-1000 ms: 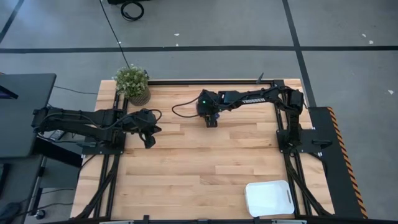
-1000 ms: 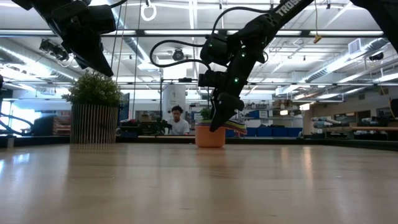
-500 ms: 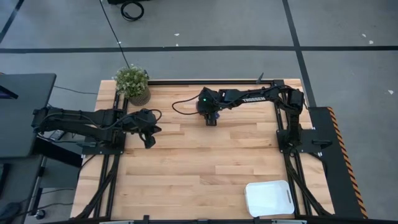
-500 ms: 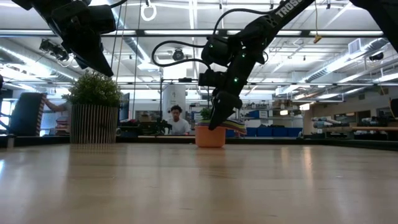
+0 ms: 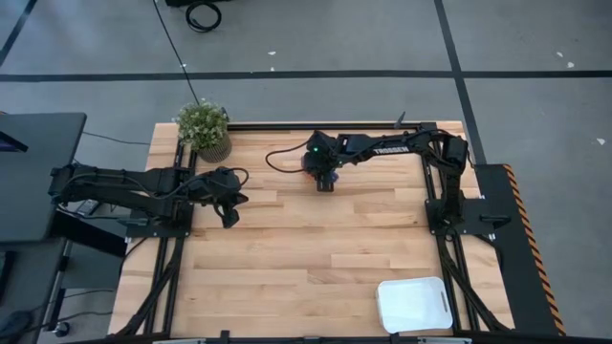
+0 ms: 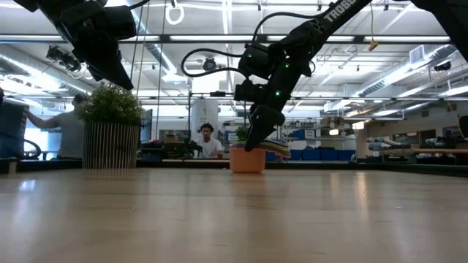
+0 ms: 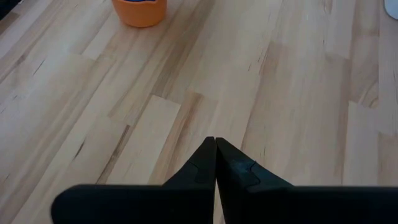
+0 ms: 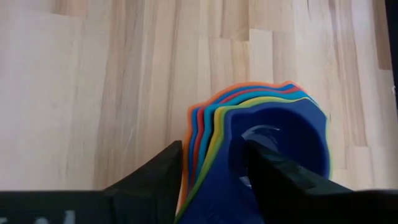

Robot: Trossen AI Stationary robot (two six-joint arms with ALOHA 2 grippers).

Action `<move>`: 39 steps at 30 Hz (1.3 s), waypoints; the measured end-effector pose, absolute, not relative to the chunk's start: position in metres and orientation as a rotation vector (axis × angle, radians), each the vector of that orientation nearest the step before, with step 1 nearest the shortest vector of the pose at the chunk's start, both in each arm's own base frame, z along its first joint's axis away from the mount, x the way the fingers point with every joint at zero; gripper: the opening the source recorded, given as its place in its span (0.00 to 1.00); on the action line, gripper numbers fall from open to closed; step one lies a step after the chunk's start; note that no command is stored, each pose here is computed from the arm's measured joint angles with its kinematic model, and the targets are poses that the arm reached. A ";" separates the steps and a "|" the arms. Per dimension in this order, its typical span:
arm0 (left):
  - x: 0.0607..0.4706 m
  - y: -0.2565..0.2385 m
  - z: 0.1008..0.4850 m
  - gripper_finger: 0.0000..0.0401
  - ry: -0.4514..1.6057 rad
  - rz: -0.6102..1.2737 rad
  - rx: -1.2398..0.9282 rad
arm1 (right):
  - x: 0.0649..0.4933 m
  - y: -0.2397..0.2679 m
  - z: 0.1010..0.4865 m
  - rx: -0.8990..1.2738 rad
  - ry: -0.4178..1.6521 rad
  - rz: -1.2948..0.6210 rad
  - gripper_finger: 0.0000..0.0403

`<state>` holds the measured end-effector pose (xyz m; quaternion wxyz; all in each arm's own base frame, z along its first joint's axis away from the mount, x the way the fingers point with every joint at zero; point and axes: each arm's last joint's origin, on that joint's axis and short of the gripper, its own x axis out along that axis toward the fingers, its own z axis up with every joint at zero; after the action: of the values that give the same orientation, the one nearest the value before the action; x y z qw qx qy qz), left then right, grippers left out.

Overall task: Nest measuring cups in basket
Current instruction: Put the stacked measuring cups into the white bin

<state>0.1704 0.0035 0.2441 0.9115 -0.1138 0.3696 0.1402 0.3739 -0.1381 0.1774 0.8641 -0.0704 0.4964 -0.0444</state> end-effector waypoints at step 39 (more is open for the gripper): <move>0.170 0.004 0.244 0.03 0.762 0.289 -0.234 | 0.371 -0.149 0.178 -0.098 1.007 -0.072 0.53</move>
<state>0.1704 0.0035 0.2441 0.9115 -0.1137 0.3696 0.1403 0.3709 -0.1493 0.1778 0.8742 -0.0468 0.4821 -0.0343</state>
